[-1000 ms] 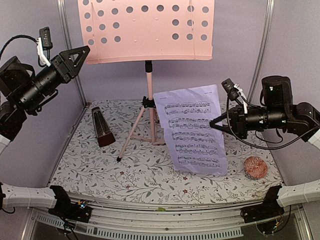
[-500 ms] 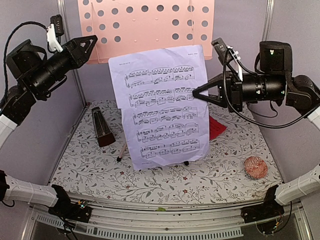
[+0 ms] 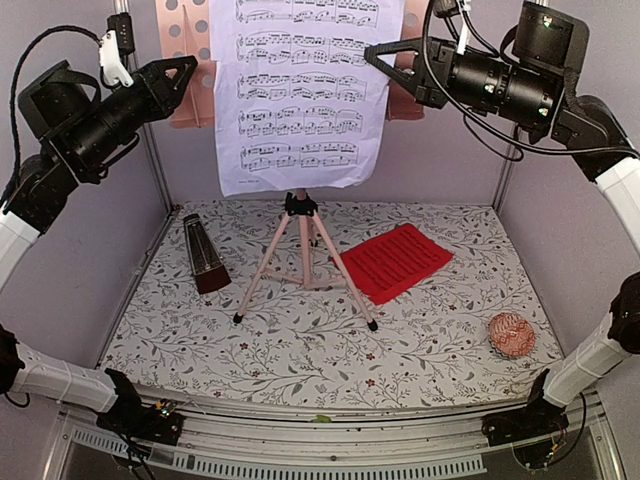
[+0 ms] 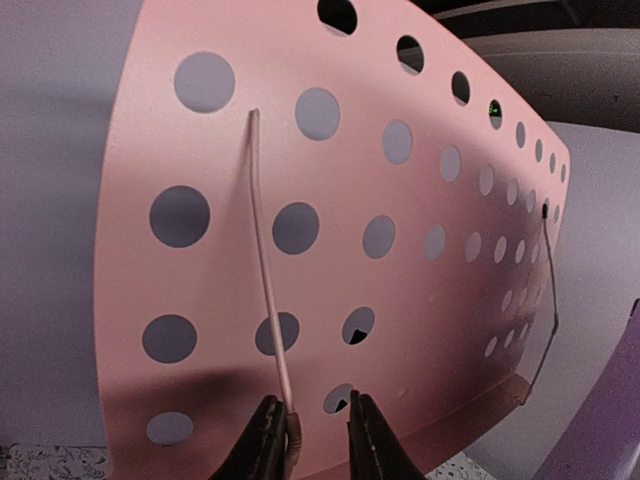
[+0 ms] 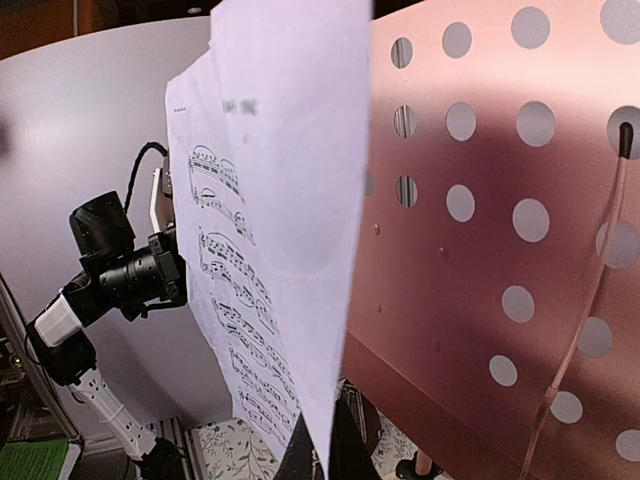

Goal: Set up the instrument practice props

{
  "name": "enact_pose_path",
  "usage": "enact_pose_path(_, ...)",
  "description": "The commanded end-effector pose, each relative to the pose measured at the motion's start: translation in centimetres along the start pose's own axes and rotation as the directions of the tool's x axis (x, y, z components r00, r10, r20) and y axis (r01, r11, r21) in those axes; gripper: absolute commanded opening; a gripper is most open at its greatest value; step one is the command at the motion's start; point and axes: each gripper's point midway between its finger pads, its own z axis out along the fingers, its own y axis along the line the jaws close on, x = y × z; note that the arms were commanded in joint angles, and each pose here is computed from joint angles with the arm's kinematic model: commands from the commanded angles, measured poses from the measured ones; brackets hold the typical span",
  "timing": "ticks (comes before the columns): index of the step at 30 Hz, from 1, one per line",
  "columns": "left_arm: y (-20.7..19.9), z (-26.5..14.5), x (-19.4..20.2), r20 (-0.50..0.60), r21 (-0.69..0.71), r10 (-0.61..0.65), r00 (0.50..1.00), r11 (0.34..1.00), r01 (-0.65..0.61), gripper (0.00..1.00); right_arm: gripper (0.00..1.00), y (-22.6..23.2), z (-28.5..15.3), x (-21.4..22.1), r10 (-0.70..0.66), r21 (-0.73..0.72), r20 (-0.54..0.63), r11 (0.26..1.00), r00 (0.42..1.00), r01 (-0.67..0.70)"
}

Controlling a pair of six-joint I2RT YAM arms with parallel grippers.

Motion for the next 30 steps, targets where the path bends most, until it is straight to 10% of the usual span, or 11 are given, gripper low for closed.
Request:
enact_pose_path(1,0.1,0.0,-0.7,0.004,-0.021,0.032,0.999,0.999,-0.032,0.21,0.00,-0.8,0.9,-3.7,-0.029,0.055,0.128,0.998,0.991,0.022)
enact_pose_path(30,-0.4,0.0,-0.8,0.033,0.005,0.143,0.989,0.990,-0.144,0.00,0.00,-4.0,3.3,-9.0,-0.236,0.288,0.320,0.947,0.917,0.143)
